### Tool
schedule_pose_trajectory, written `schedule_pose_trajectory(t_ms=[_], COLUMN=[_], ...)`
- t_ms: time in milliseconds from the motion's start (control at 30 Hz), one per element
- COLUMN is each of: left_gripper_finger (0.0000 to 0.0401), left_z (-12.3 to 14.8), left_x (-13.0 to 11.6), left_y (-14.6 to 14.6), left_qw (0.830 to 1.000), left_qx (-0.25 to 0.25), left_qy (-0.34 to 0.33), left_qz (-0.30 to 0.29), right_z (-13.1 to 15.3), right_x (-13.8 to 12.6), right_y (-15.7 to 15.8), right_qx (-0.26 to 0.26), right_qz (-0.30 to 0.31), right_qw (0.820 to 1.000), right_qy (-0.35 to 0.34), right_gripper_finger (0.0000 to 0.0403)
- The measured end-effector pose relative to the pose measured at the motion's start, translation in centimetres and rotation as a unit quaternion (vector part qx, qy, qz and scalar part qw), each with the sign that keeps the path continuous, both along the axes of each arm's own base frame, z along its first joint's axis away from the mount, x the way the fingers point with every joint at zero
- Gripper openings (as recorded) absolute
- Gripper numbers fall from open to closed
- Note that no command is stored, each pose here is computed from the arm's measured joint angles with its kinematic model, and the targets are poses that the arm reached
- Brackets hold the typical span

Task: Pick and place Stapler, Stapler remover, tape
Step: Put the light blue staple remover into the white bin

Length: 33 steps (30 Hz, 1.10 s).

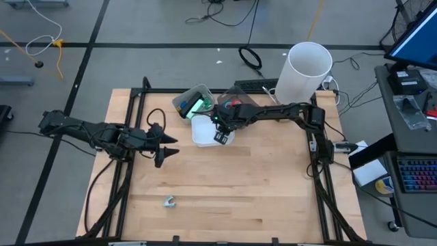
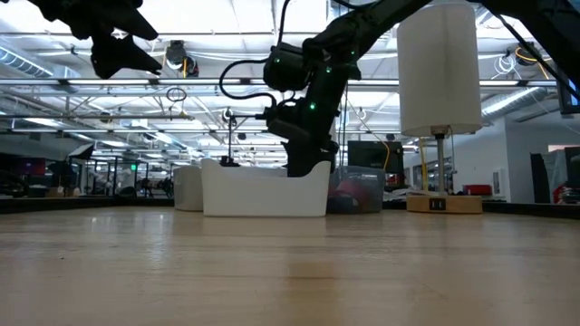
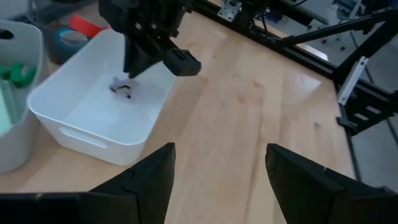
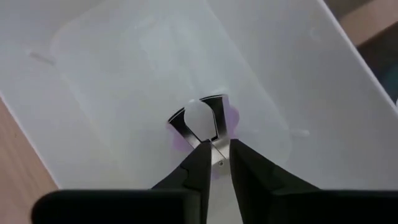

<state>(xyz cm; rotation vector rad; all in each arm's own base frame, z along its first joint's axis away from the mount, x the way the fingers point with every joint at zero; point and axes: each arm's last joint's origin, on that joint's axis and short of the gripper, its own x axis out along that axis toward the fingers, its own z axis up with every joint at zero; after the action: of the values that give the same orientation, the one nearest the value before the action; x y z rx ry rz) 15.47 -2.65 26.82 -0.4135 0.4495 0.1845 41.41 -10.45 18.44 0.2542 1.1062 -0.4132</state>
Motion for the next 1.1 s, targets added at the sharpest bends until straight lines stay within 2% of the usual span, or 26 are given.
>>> schedule_pose_trajectory(t_ms=[133, 333, 433, 533, 867, 1100], left_gripper_finger=[0.0248, 0.0248, 0.0248, 0.0248, 0.0248, 0.0248], left_z=[0.0, -0.1, -0.4, -1.3, -5.1, -8.1], left_x=[0.0, 0.0, 0.1, 0.1, 0.2, 0.9], left_y=[-0.1, -0.5, -1.0, -1.9, -5.7, -8.2], left_qw=[1.0, 0.996, 0.992, 0.986, 0.953, 0.93], left_qx=[-0.016, -0.067, -0.09, -0.099, -0.09, -0.096], left_qy=[0.002, 0.009, 0.03, 0.076, 0.247, 0.332], left_qz=[-0.016, -0.05, -0.087, -0.111, -0.148, -0.123], right_z=[0.1, 2.5, 4.1, 6.6, 13.7, 16.9], right_x=[0.0, -0.3, -0.6, -1.0, -4.2, -7.3], right_y=[0.0, 1.0, 2.3, 4.0, 11.1, 13.9], right_qx=[0.013, 0.125, 0.146, 0.126, -0.004, -0.025], right_qz=[-0.022, -0.016, -0.018, -0.006, 0.039, 0.075], right_qw=[1.0, 0.99, 0.986, 0.985, 0.982, 0.975], right_qy=[-0.007, -0.062, -0.083, -0.115, -0.185, -0.206], right_gripper_finger=[0.0071, 0.0083, 0.0082, 0.0076, 0.0062, 0.0065])
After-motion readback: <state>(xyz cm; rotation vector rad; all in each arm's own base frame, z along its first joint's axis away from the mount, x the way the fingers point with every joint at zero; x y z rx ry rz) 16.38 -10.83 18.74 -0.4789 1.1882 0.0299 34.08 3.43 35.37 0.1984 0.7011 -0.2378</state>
